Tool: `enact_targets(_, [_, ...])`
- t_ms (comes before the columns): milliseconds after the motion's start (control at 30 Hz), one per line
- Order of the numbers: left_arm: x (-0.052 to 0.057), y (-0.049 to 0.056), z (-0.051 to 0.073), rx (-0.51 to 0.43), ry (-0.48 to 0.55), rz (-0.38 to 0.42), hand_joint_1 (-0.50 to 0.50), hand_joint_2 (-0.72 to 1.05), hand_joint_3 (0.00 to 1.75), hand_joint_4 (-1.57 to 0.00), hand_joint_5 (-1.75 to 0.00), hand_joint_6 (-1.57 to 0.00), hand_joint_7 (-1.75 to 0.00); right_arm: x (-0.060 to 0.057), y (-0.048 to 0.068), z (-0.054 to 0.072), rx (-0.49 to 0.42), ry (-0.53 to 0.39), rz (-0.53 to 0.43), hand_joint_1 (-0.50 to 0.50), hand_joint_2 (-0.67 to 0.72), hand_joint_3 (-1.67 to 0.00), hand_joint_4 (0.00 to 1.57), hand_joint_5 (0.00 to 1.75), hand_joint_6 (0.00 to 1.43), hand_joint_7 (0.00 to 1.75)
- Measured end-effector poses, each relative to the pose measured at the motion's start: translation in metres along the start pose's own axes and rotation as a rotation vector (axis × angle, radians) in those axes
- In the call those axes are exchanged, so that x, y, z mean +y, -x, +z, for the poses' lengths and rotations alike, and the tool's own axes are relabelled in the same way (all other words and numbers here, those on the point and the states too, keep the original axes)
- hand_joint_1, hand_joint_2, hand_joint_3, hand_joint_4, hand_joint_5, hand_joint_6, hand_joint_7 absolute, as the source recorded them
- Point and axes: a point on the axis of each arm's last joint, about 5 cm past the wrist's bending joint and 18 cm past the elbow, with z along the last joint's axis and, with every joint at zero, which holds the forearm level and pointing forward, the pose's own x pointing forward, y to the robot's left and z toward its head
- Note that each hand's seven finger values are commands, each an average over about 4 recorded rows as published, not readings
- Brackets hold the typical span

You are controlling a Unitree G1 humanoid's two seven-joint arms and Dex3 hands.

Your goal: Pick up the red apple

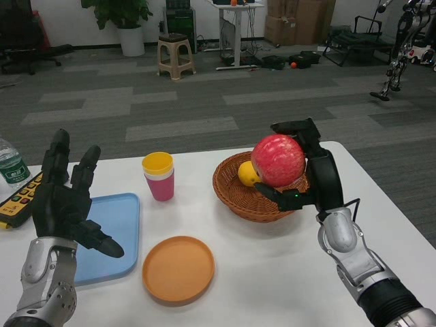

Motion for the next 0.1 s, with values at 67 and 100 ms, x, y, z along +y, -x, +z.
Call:
enact_targets(67, [0.0, 0.0, 0.0, 0.0, 0.0, 0.0, -0.5, -0.55, 0.0, 0.0, -0.51, 0.0, -0.14, 0.0001, 0.0, 0.0, 0.0, -0.001, -0.001, -0.46, -0.6, -1.25, 1.37, 1.65, 1.2, 1.59])
enact_targets(100, [0.0, 0.0, 0.0, 0.0, 0.0, 0.0, -0.5, -0.55, 0.0, 0.0, -0.51, 0.0, -0.14, 0.0001, 0.0, 0.0, 0.0, -0.001, -0.001, -0.46, -0.6, -1.27, 1.37, 1.65, 1.2, 1.58])
